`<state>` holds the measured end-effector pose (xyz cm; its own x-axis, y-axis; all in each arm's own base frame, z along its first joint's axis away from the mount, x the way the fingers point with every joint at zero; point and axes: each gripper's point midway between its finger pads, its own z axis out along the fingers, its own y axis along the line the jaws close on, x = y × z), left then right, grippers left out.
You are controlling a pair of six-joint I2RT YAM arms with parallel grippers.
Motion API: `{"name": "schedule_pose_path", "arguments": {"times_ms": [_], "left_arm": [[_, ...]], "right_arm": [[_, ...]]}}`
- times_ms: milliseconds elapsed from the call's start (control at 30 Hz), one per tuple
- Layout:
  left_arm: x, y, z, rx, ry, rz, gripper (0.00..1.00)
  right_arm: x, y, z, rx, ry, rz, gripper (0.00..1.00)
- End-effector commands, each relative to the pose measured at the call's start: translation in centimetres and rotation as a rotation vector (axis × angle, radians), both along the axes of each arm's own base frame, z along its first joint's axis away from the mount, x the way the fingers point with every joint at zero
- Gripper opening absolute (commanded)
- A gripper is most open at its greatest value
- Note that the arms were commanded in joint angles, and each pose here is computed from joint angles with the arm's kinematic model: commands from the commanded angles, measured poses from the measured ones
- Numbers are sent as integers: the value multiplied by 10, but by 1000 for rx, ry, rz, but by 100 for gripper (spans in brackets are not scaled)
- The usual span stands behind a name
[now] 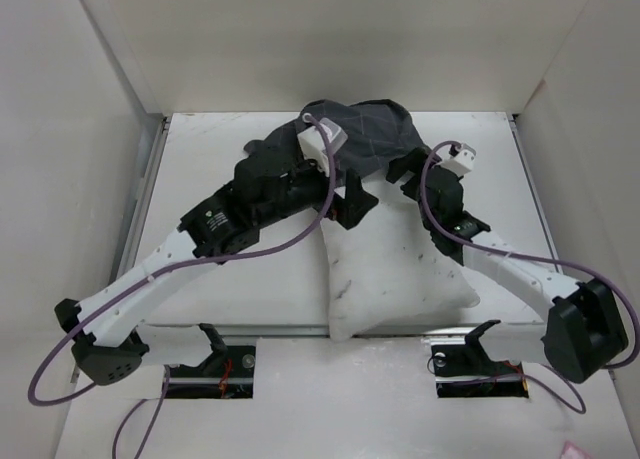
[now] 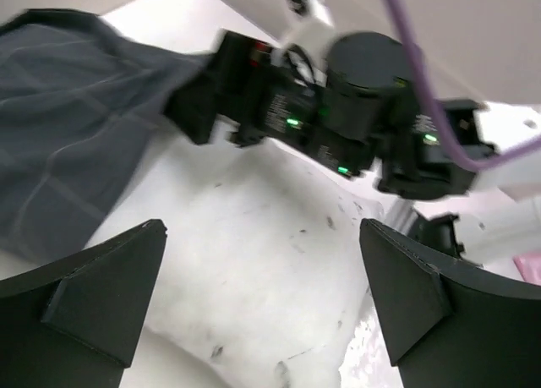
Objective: Put the pillow into the pillowcase
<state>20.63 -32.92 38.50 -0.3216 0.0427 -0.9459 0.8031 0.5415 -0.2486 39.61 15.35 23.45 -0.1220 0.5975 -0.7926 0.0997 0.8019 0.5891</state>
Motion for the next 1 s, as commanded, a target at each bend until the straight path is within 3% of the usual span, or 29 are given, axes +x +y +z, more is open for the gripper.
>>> {"name": "schedule_pose_path", "arguments": {"times_ms": [0, 267, 367, 400, 467, 600, 800, 967], "left_arm": [[31, 23, -3, -27, 19, 215, 100], [104, 79, -57, -13, 155, 518, 100], [137, 105, -103, -7, 273, 597, 100], [135, 106, -113, 11, 289, 599, 100], [145, 114, -135, -6, 342, 586, 100], [147, 131, -171, -9, 410, 600, 100], [134, 145, -182, -25, 388, 608, 100], [127, 151, -189, -11, 368, 599, 100]], "right_arm": [[-22, -21, -1, -125, 59, 7, 96], [-78, -34, 2, -281, 159, 159, 100], [-105, -2, -1, -415, 152, 433, 100], [-106, -4, 2, -430, 136, 437, 100], [-123, 40, 22, -451, 43, 606, 100], [-119, 67, 28, -574, 81, 575, 100], [-94, 84, 7, -675, 213, 552, 100], [-93, 125, -42, -675, 307, 724, 100]]}}
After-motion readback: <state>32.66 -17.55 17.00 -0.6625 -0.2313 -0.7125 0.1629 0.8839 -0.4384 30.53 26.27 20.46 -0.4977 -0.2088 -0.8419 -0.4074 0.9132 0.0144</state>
